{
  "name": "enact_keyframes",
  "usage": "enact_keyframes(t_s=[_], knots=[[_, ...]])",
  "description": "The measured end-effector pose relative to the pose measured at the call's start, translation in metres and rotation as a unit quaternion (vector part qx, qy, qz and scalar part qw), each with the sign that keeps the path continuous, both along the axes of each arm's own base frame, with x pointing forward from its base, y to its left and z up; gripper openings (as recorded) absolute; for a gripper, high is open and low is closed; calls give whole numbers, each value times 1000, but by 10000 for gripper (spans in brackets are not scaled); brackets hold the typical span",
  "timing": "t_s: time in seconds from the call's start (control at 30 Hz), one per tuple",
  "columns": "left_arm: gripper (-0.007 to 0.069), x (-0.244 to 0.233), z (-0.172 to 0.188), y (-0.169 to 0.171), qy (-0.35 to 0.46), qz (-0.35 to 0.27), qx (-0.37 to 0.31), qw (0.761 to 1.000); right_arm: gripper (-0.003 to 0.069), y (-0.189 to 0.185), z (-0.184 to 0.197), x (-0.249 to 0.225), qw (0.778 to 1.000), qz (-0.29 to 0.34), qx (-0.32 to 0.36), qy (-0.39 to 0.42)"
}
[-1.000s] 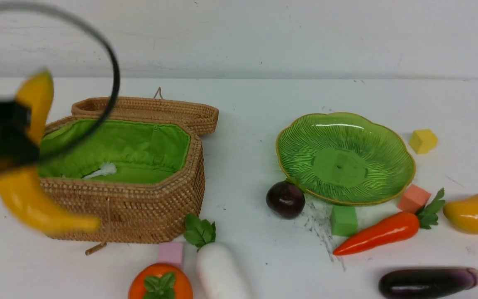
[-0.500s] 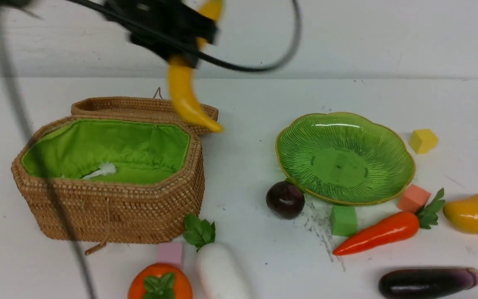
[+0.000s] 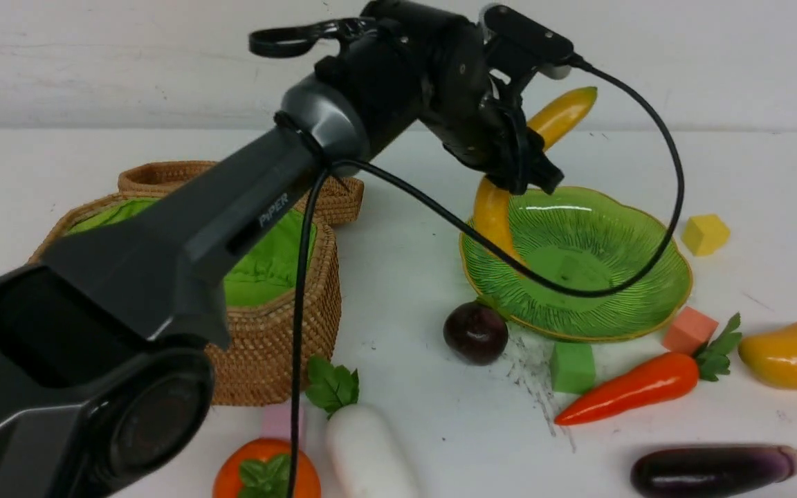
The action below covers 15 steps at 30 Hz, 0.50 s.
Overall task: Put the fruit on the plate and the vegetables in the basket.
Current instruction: Use the left arm to grab a banana and put it into the right plate
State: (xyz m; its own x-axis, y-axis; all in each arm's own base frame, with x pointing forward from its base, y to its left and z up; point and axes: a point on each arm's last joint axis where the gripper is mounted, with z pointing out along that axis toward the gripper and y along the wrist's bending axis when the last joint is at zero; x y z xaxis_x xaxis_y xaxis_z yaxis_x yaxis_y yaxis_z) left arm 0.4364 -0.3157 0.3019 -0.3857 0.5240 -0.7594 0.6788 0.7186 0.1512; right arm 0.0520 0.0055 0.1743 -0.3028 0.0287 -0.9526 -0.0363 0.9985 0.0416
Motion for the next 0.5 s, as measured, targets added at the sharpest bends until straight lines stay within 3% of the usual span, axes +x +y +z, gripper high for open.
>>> enact_keyframes(t_s=[0.17,0.33,0.5], knots=[[298,5,-3,-4,13,46,-65,997,242,0,0,0,1000,0,0,0],[304,7,-9,-5,31,63,-79,994,242,0,0,0,1000,0,0,0],[433,7,-12,-5,39,64,-74,994,242,0,0,0,1000,0,0,0]])
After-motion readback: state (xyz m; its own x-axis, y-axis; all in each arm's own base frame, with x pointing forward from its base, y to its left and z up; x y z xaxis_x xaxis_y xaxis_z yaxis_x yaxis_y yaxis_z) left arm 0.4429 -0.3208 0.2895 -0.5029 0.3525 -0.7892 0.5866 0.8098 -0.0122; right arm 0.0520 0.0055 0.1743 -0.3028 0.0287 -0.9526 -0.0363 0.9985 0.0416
